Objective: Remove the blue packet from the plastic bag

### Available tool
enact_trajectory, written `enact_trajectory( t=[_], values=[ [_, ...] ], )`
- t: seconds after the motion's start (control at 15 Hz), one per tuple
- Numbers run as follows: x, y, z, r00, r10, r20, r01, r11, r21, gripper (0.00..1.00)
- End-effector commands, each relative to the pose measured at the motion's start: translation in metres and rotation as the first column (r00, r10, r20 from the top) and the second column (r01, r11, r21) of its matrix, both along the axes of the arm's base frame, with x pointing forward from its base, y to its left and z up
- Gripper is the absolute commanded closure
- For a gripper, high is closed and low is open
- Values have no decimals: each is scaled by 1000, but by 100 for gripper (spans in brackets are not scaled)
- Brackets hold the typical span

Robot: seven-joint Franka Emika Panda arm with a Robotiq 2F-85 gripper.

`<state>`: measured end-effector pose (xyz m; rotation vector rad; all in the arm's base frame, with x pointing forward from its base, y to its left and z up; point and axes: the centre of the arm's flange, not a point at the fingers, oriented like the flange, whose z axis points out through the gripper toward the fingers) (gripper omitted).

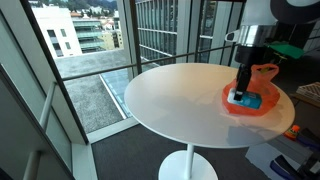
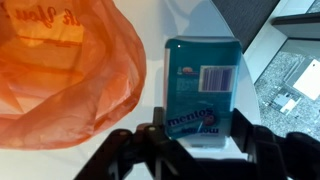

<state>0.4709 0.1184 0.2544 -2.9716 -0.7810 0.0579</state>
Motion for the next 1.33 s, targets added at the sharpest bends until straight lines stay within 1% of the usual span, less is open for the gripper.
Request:
enact_trajectory(
  t=[0.0,0.2,0.47,0.87,1.2,1.27],
  values=[
    [1,-2,-25,1000,10,-26,-10,1000,1,59],
    [-3,-5,-45,999,5,-53,-5,1000,-6,59],
    [-3,-8,-63,999,-6,-35,5,1000,-14,59],
    [-2,-11,-78,1000,-1,-25,0,1000,-21,59],
    [-3,-12,-85,999,9,-34,-10,1000,-29,59],
    [-3,-12,-86,999,9,-36,-10,1000,-29,53]
  ],
)
